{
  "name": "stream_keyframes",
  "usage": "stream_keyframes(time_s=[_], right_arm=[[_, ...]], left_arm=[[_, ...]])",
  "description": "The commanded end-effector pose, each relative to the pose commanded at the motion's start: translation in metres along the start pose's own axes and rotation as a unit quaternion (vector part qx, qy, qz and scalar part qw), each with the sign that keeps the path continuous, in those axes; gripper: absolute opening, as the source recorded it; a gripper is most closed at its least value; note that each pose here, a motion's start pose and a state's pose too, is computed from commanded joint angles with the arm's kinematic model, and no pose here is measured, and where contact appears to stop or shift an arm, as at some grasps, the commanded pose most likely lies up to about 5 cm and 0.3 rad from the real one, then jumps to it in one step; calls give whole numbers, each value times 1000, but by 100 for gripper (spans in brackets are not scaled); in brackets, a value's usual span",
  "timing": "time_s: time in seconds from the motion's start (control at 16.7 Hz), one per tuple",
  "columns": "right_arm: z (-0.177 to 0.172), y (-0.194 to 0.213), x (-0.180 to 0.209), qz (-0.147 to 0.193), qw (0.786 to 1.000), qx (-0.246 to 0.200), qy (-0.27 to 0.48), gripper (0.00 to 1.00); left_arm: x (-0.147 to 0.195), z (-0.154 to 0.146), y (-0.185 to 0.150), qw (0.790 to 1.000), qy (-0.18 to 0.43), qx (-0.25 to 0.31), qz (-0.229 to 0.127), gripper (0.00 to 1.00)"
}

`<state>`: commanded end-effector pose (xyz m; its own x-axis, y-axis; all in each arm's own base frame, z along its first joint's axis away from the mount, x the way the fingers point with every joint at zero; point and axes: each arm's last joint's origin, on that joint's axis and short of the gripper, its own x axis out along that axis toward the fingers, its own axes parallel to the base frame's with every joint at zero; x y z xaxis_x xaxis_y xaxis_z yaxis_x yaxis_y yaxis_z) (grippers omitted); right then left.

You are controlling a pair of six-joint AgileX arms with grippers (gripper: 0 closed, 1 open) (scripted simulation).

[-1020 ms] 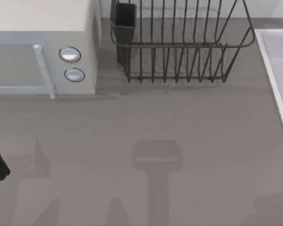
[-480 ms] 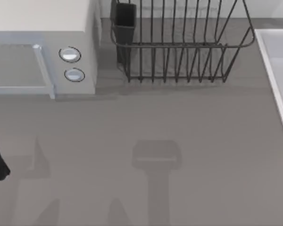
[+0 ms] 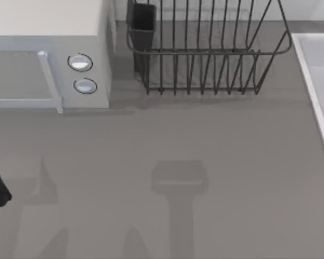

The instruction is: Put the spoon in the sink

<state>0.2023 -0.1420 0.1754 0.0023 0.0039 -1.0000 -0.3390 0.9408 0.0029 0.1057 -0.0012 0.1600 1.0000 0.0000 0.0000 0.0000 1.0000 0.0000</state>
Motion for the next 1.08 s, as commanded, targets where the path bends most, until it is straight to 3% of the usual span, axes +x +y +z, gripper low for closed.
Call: stream_keyframes(time_s=[0.42, 0.78, 1.08], right_arm=[[0, -1, 72, -3, 1000, 0, -2, 100], [-2, 1, 82, -1, 1000, 0, -1, 100], [-2, 1, 82, -1, 1000, 0, -1, 62]], left_arm=[[0, 0, 0, 1000, 0, 0, 0, 100], [0, 0, 0, 1000, 0, 0, 0, 100], [0, 0, 0, 1000, 0, 0, 0, 100]])
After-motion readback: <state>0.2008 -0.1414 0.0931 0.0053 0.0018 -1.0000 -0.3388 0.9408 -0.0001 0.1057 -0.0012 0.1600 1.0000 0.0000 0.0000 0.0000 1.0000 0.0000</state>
